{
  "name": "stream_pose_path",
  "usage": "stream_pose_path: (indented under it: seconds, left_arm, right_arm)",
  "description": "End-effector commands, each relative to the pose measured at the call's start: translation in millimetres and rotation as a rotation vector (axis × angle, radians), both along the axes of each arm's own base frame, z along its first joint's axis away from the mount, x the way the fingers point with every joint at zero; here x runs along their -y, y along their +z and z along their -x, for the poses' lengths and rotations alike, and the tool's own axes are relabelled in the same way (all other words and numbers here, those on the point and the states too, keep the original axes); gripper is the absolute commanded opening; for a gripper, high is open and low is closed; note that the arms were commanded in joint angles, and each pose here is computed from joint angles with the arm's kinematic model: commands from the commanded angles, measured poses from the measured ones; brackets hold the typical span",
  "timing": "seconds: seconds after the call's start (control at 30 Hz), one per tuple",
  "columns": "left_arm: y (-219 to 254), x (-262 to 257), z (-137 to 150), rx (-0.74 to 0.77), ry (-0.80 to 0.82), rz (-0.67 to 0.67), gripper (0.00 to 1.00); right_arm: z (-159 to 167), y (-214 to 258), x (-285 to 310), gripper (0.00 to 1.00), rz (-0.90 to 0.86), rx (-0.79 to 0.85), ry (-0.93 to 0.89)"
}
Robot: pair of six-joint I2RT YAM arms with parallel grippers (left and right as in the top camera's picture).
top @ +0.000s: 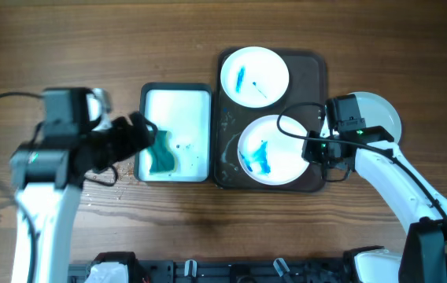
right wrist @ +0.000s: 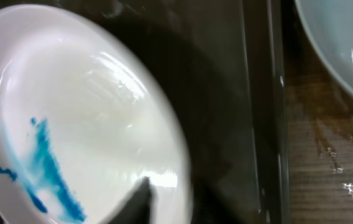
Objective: Clean dirty plates on tray and stack at the side
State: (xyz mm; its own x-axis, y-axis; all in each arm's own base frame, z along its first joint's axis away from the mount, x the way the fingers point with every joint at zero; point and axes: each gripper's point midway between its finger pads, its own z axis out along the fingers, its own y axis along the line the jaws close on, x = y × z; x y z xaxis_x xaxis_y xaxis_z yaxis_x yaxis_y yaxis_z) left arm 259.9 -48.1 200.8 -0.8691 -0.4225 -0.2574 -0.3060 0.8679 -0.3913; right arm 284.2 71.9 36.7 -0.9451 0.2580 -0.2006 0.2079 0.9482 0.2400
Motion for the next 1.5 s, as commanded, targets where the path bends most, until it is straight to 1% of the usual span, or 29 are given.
stream_pose_path:
  seconds: [0.0, 0.07, 0.13, 0.17, 0.2, 0.23, 0.33, 0.37, 0.4, 0.47, 0.57, 0.63, 0.83, 0.9, 0.93, 0.97, 1.03, 1.17, 1.2, 1.23, 1.27, 1.3, 1.37, 1.47]
  left_arm:
    - [-45, 5, -3, -0.183, -0.062, -0.113, 0.80]
    - [-70, 11, -3, -0.284, -0.075, -0.134, 0.70]
    - [-102, 7, -2, -0.406, -0.018, -0.202, 0.64]
    - [-115, 4, -3, -0.443, 0.004, -0.229, 0.61]
    - [-127, 2, -4, -0.471, 0.010, -0.244, 0.54]
    - [-144, 3, -5, -0.511, 0.011, -0.244, 0.52]
    - [-182, 9, -2, -0.588, 0.009, -0.223, 0.52]
    - [-199, 14, 1, -0.627, 0.002, -0.196, 0.47]
    - [-205, 17, 3, -0.640, -0.005, -0.180, 0.38]
    - [-214, 21, 0, -0.636, -0.042, -0.160, 0.04]
    - [-212, 22, -7, -0.596, -0.062, -0.160, 0.04]
    - [-202, 23, -13, -0.561, -0.063, -0.156, 0.04]
    - [-147, 25, -28, -0.381, -0.075, -0.135, 0.05]
    - [-134, 25, -31, -0.335, -0.072, -0.132, 0.24]
    - [-132, 23, -32, -0.324, -0.069, -0.145, 0.16]
    - [-133, 20, -32, -0.321, -0.065, -0.162, 0.04]
    - [-140, 14, -33, -0.322, -0.055, -0.198, 0.04]
    - [-157, 4, -32, -0.327, -0.043, -0.250, 0.04]
    - [-161, 1, -32, -0.323, -0.037, -0.272, 0.26]
    - [-168, -2, -33, -0.317, -0.032, -0.287, 0.34]
    - [-173, -2, -33, -0.316, -0.032, -0.288, 0.36]
    - [-179, -2, -33, -0.314, -0.031, -0.286, 0.41]
    - [-190, -1, -31, -0.321, -0.031, -0.277, 0.55]
    - [-194, 0, -36, -0.309, -0.030, -0.276, 0.57]
  right_arm:
    - [-2, 3, 2, 0.36, 0.034, 0.014, 0.058]
    - [-3, 8, 2, 0.36, 0.034, 0.010, 0.057]
    - [-3, 16, 1, 0.35, 0.033, 0.021, 0.057]
    - [-4, 20, 1, 0.35, 0.033, 0.031, 0.062]
    - [-4, 25, 1, 0.36, 0.035, 0.048, 0.078]
    - [-3, 30, 2, 0.35, 0.035, 0.062, 0.080]
    - [-2, 41, 2, 0.36, 0.031, 0.091, 0.080]
    - [-2, 46, 2, 0.36, 0.029, 0.106, 0.079]
    - [-2, 47, 2, 0.36, 0.031, 0.110, 0.079]
    - [-3, 46, 5, 0.36, 0.049, 0.113, 0.073]
    - [-3, 46, 6, 0.37, 0.053, 0.113, 0.071]
    - [-2, 46, 6, 0.36, 0.053, 0.109, 0.071]
    - [-2, 46, 6, 0.36, 0.053, 0.109, 0.071]
    - [-2, 46, 6, 0.37, 0.053, 0.109, 0.071]
    - [-2, 46, 6, 0.37, 0.054, 0.109, 0.071]
    - [-2, 46, 6, 0.38, 0.054, 0.108, 0.071]
    - [-1, 46, 6, 0.40, 0.054, 0.105, 0.071]
    - [1, 45, 7, 0.40, 0.055, 0.097, 0.071]
    - [2, 45, 7, 0.40, 0.055, 0.094, 0.071]
    - [3, 44, 7, 0.40, 0.056, 0.089, 0.071]
    - [3, 44, 7, 0.40, 0.056, 0.086, 0.071]
    - [4, 44, 7, 0.40, 0.056, 0.085, 0.071]
    - [4, 44, 7, 0.40, 0.057, 0.083, 0.071]
    - [5, 43, 7, 0.40, 0.057, 0.081, 0.071]
